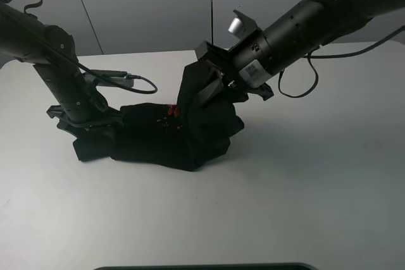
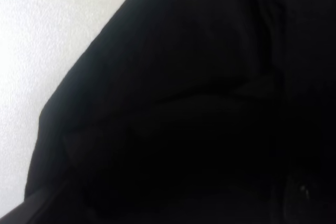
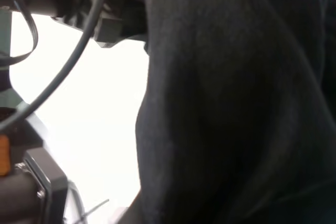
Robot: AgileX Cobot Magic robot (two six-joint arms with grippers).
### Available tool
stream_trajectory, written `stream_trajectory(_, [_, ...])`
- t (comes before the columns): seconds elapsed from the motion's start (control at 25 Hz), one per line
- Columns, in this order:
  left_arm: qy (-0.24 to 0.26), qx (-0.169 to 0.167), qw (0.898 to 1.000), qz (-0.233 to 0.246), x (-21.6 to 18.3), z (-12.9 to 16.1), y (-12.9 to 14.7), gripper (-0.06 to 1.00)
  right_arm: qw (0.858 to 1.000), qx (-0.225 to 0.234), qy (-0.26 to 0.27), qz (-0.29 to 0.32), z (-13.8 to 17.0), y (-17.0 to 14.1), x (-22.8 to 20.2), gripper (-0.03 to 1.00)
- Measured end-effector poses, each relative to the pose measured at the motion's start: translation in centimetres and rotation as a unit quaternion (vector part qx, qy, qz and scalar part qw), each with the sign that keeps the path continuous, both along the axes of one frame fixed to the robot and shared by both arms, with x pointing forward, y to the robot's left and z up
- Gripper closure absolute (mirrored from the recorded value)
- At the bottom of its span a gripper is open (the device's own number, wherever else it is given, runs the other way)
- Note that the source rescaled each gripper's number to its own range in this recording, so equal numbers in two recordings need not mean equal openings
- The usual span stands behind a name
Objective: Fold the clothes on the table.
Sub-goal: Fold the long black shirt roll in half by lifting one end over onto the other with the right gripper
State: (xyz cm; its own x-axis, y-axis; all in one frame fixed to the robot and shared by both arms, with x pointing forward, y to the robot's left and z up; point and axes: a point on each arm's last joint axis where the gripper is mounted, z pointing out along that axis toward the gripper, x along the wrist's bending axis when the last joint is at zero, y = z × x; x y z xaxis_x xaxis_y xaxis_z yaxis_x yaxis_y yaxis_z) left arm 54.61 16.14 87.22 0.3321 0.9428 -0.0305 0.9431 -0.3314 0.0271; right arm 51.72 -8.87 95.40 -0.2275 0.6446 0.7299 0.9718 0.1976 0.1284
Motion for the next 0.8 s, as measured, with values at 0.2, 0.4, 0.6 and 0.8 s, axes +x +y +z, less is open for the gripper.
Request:
stream_trajectory(0.2, [0.000, 0.000, 1.000, 0.000, 0.0, 0.0, 0.0, -0.04, 0.999, 0.031, 0.019, -0.025, -2.3, 1.5, 1.1, 0.89])
stream_trajectory(0.4, [0.000, 0.000, 1.000, 0.000, 0.0, 0.0, 0.0, -0.04, 0.997, 0.056, 0.028, -0.050, -4.0, 2.2, 2.2, 0.89])
stream_trajectory(0.6, [0.000, -0.001, 1.000, 0.001, 0.0, 0.0, 0.0, -0.04, 0.994, 0.073, 0.039, -0.077, -4.9, 2.6, 2.7, 0.89])
stream_trajectory(0.8, [0.001, -0.002, 1.000, 0.002, 0.0, 0.0, 0.0, -0.04, 0.993, 0.064, 0.024, -0.092, -6.0, 4.2, 2.3, 0.89])
